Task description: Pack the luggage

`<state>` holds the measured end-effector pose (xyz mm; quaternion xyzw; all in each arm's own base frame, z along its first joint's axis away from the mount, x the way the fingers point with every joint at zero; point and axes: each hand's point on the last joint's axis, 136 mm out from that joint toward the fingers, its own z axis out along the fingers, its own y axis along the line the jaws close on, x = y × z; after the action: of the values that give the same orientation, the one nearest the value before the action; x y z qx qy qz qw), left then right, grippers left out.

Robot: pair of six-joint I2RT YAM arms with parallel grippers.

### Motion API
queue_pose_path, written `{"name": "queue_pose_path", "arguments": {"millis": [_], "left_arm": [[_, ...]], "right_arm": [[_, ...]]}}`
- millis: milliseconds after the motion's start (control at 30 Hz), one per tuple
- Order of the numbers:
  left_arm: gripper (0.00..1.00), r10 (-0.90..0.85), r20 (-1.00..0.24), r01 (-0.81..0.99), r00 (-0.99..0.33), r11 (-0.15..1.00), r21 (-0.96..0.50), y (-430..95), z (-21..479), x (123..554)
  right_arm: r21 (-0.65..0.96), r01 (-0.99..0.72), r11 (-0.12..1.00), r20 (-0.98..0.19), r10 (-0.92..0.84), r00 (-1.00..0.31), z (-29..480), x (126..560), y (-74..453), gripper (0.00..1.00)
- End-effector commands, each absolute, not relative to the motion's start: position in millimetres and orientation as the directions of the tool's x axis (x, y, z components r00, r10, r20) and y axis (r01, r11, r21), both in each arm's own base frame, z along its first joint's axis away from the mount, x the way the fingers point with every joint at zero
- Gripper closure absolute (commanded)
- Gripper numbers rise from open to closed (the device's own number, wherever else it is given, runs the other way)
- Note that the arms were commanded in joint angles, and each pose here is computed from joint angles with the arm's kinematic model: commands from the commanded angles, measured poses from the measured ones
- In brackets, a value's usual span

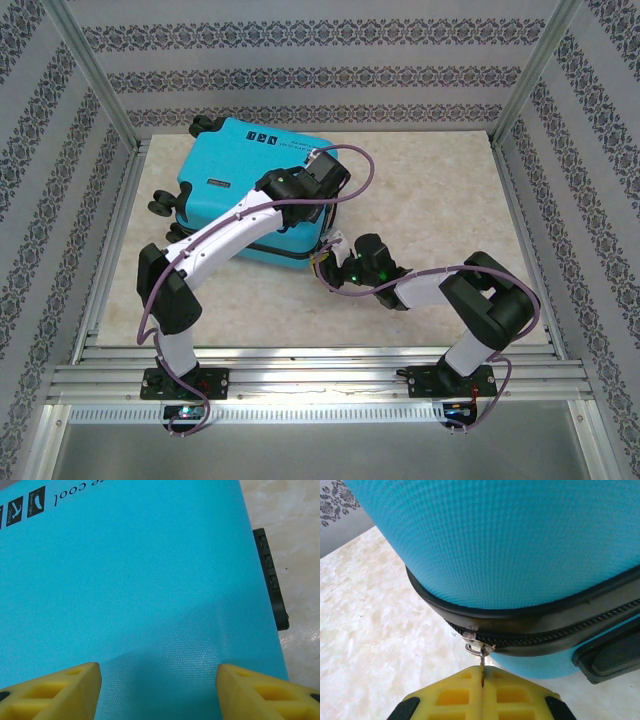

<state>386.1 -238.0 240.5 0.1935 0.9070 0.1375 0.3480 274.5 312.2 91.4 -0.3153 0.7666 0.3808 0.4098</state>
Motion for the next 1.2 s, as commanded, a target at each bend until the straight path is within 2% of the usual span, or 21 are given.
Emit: {"name": "queue_pose_path", "arguments": {"millis": [0, 67, 300, 533, 733, 867, 1167], "left_arm": [[0.39, 0.507, -0.472, 0.276, -0.721, 0.835, 0.476, -220, 220, 377], [0.39, 0.510, -0.465, 0.276, -0.724, 0.832, 0.482, -217, 220, 376], [0.41, 0.511, -0.447, 0.275, -0.734, 0.826, 0.492, -209, 215, 374], [0.42, 0.506, -0.445, 0.271, -0.739, 0.828, 0.491, -203, 212, 373], [0.42, 0.498, -0.451, 0.270, -0.740, 0.835, 0.479, -200, 211, 371], [0.43, 0.500, -0.464, 0.311, -0.731, 0.849, 0.427, -211, 211, 368], [0.29, 0.484, -0.590, 0.381, -0.646, 0.874, 0.301, -269, 240, 370]], "right_arm": [[0.255, -0.825, 0.504, -0.937, -0.081, -0.339, 134, 291, 312, 1.00], [0.258, -0.775, 0.577, -0.929, -0.072, -0.363, 132, 303, 303, 1.00], [0.251, -0.639, 0.727, -0.917, -0.032, -0.398, 144, 330, 277, 1.00], [0.316, -0.526, 0.790, -0.891, 0.056, -0.451, 152, 347, 259, 1.00], [0.450, -0.442, 0.776, -0.827, 0.176, -0.533, 146, 350, 254, 1.00], [0.518, -0.522, 0.678, -0.811, 0.197, -0.550, 148, 334, 272, 1.00], [0.485, -0.610, 0.627, -0.838, 0.135, -0.528, 150, 325, 285, 1.00]]}}
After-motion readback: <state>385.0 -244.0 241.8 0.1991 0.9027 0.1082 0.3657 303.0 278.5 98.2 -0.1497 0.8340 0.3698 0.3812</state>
